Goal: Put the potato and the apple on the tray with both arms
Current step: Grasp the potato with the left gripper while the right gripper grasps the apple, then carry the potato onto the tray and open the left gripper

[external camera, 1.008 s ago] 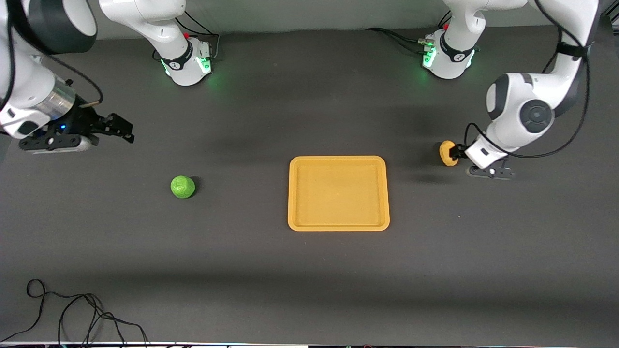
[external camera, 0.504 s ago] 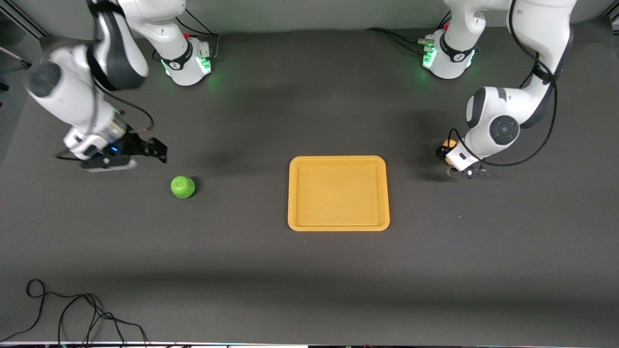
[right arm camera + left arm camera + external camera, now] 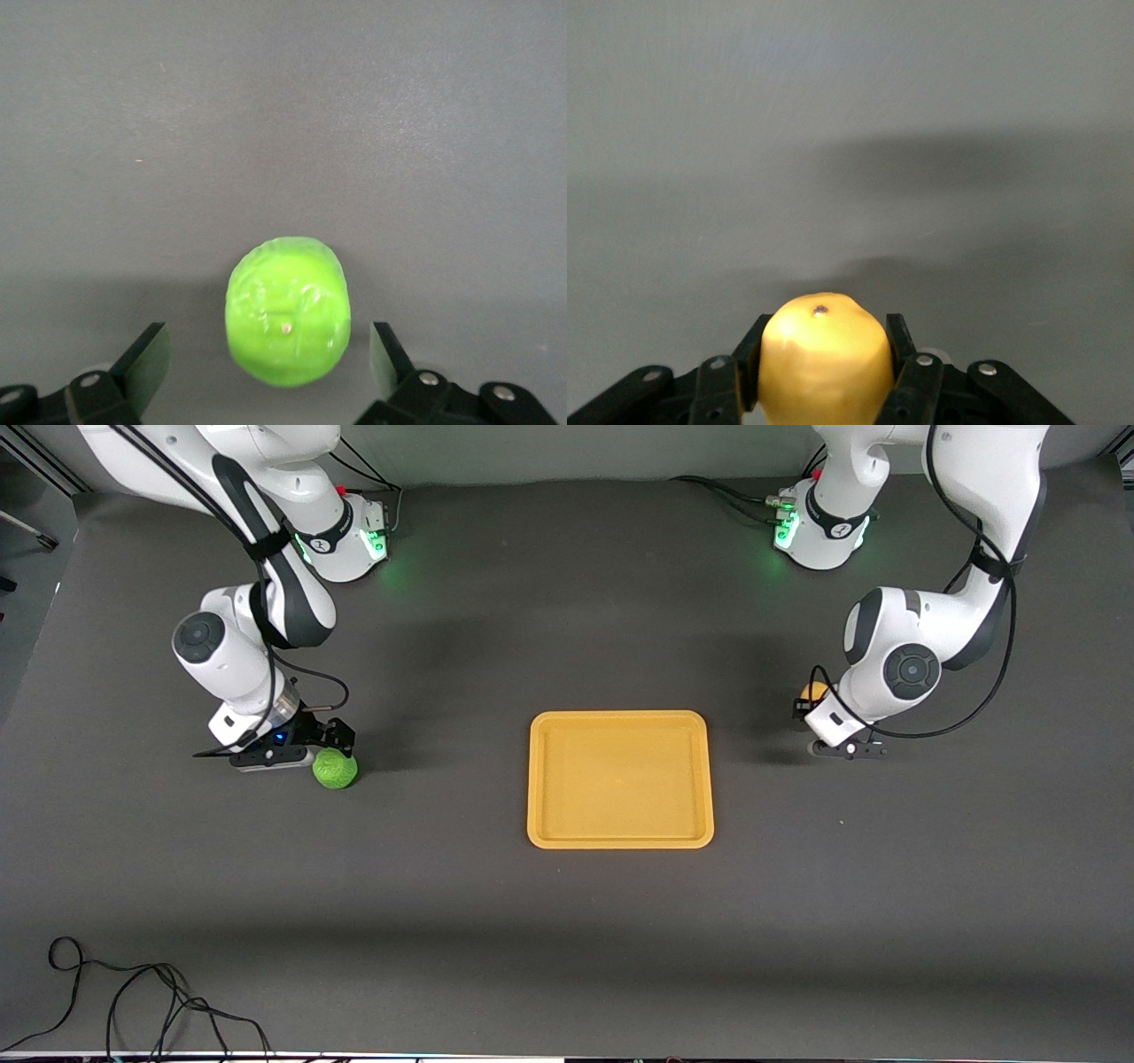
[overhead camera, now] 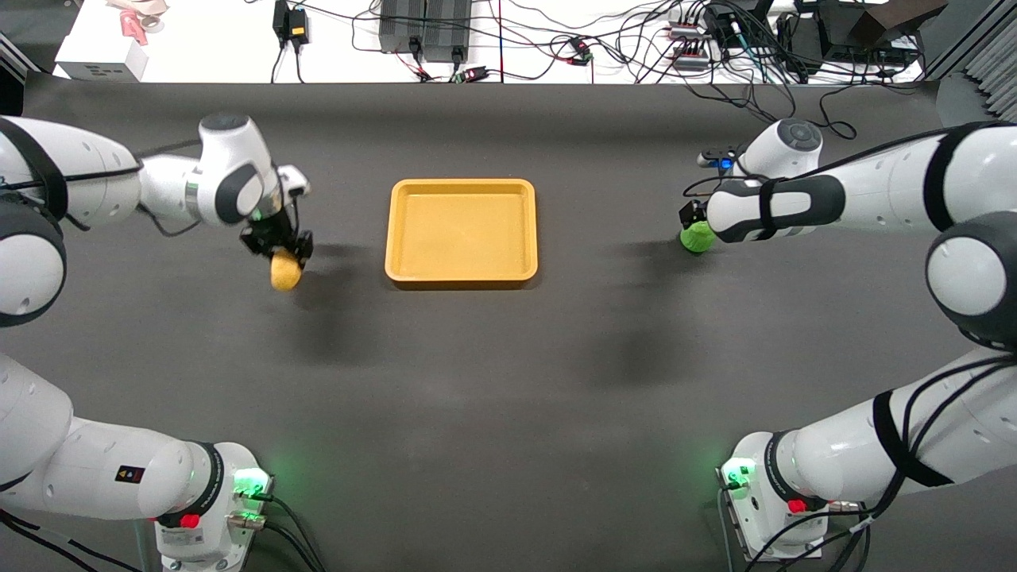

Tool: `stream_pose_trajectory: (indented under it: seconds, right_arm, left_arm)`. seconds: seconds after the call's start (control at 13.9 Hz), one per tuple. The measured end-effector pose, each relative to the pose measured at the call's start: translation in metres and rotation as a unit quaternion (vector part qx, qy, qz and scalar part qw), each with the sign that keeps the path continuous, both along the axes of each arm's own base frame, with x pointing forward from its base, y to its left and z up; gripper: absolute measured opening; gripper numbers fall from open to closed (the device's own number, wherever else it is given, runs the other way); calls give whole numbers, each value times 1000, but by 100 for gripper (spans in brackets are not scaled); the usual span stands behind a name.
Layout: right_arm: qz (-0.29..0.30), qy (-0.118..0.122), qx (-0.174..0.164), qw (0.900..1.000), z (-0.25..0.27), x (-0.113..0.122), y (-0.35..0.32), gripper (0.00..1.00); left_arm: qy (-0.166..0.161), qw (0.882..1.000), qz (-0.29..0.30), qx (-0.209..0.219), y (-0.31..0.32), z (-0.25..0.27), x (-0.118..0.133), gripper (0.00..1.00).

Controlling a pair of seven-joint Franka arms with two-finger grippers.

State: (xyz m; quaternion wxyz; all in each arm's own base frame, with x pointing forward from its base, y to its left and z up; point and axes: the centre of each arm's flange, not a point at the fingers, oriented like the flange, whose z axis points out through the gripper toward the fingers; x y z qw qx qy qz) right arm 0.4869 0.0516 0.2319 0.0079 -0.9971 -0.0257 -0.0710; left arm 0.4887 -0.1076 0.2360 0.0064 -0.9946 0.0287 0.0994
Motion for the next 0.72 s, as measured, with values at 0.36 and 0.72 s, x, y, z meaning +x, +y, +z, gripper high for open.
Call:
stream_pose_trajectory:
  seconds: [0.36,0.72]
  right_arm:
    - [-4,-5,-2,1000,-45,-2,-4,100]
    - [-4,-1,-2,1000,-34,14,-3,69]
  left_arm:
    - [-64,994,5,-93,-147,71,69,56]
    - [-18,996,-29,-87,-219,-8,68,56]
